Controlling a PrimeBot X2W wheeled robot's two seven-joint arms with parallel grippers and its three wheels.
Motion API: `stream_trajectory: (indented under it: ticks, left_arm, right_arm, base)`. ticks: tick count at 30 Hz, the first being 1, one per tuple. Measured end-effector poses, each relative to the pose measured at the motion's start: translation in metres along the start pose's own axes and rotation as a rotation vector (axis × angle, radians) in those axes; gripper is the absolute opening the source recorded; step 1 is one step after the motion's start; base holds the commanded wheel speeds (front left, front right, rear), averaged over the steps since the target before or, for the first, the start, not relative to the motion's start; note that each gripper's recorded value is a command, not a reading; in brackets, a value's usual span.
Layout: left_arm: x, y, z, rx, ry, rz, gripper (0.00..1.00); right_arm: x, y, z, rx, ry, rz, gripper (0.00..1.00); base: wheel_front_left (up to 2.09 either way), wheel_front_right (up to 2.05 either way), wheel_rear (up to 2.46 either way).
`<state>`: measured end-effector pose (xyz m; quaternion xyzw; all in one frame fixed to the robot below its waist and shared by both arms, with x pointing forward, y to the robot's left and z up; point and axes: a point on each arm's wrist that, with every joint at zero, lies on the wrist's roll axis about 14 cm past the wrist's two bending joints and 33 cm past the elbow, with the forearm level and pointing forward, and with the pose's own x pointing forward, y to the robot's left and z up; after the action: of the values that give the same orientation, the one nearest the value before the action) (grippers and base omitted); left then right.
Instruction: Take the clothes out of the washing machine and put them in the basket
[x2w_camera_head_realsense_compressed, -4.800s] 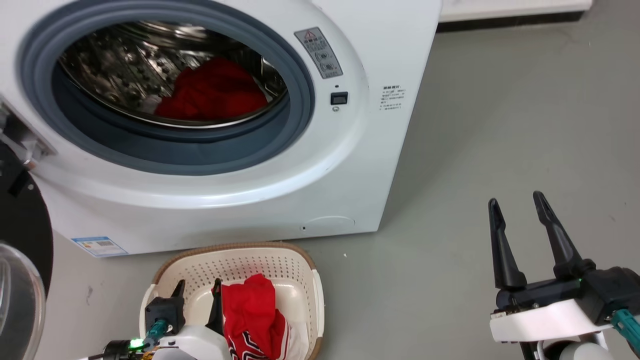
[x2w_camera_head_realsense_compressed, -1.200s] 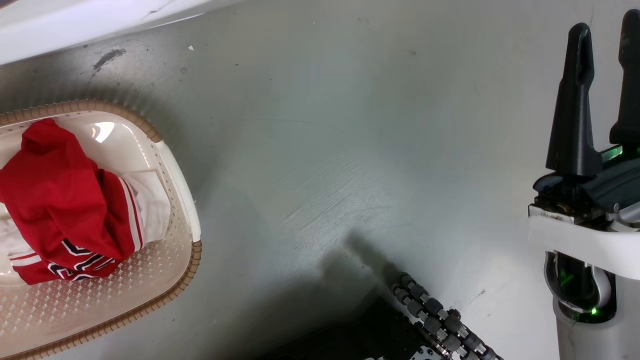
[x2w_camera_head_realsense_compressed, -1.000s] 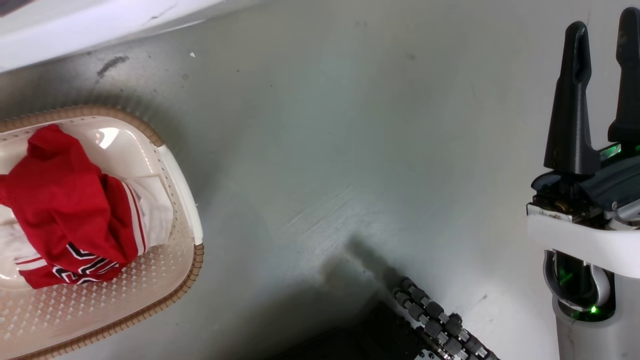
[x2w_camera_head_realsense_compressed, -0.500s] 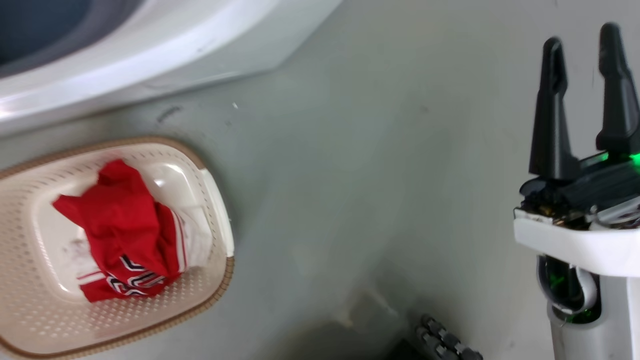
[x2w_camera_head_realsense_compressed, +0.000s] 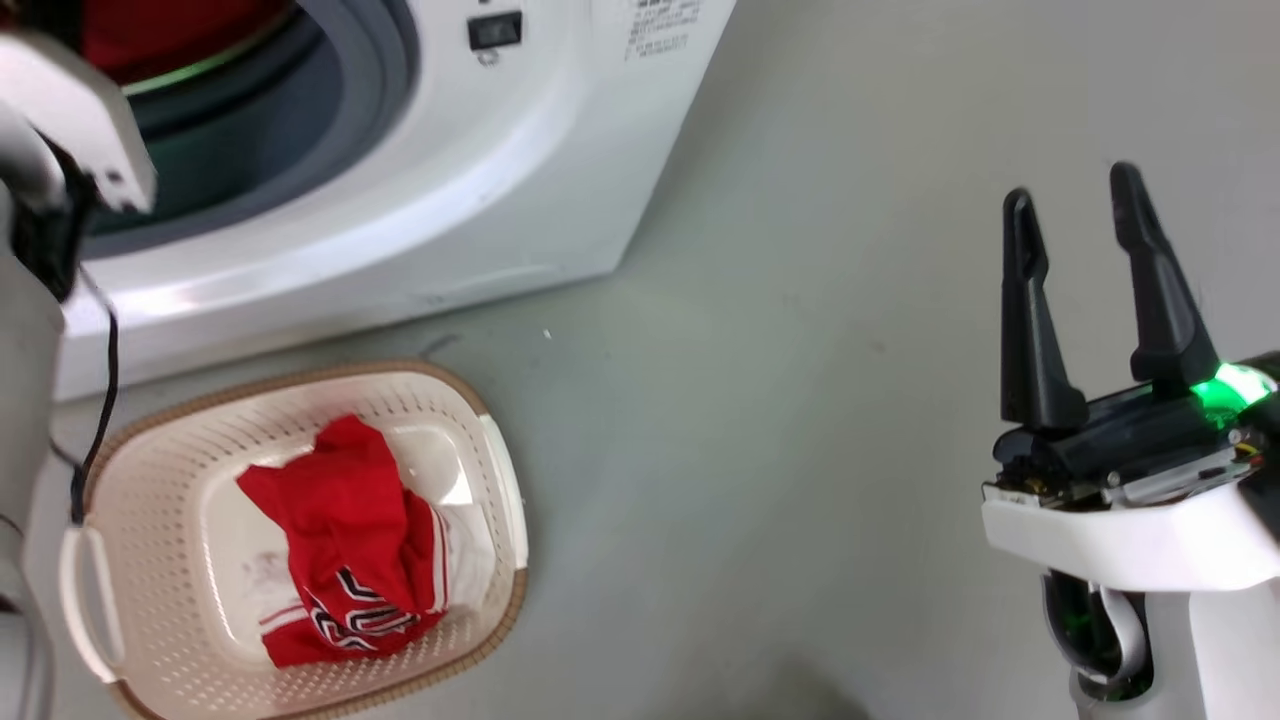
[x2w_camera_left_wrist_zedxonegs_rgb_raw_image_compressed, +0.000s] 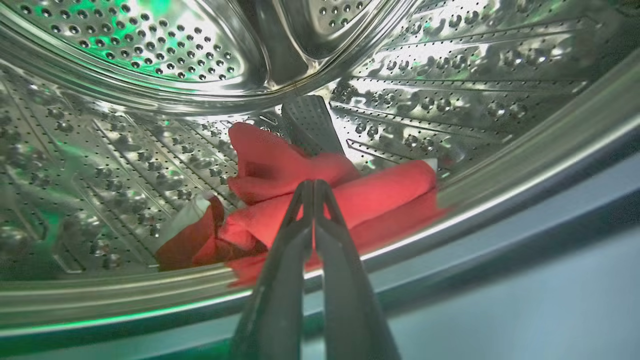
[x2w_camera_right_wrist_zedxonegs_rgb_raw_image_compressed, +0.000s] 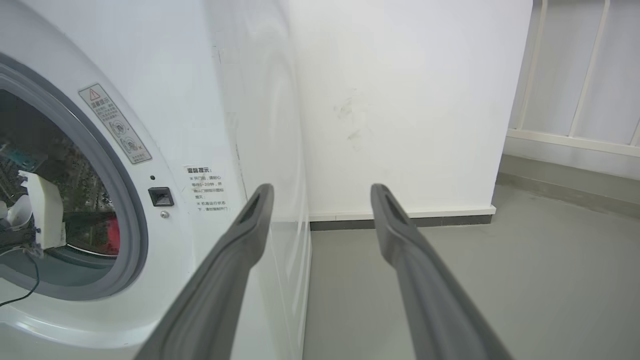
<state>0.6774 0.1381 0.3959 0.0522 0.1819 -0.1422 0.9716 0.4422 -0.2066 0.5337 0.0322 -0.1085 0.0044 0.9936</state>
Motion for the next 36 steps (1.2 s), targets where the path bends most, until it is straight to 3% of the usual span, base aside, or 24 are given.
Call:
stream_trajectory:
  ticks: [19,36]
  left_arm:
    - [-0.120,-0.021,0.045,-0.011,-0.263,0.032,0.00]
    - [-0.246,-0.054,0.008,-0.029,-0.333,0.052,0.00]
  right_arm:
    - [-0.045,0.024,0.048,0.008,-0.072,0.044,1.00]
    - [-0.086,0.036,0.068,0.012,-0.105,0.069,1.00]
  base:
    - [0.00,0.00,0.00]
    - [0.00,0.00,0.00]
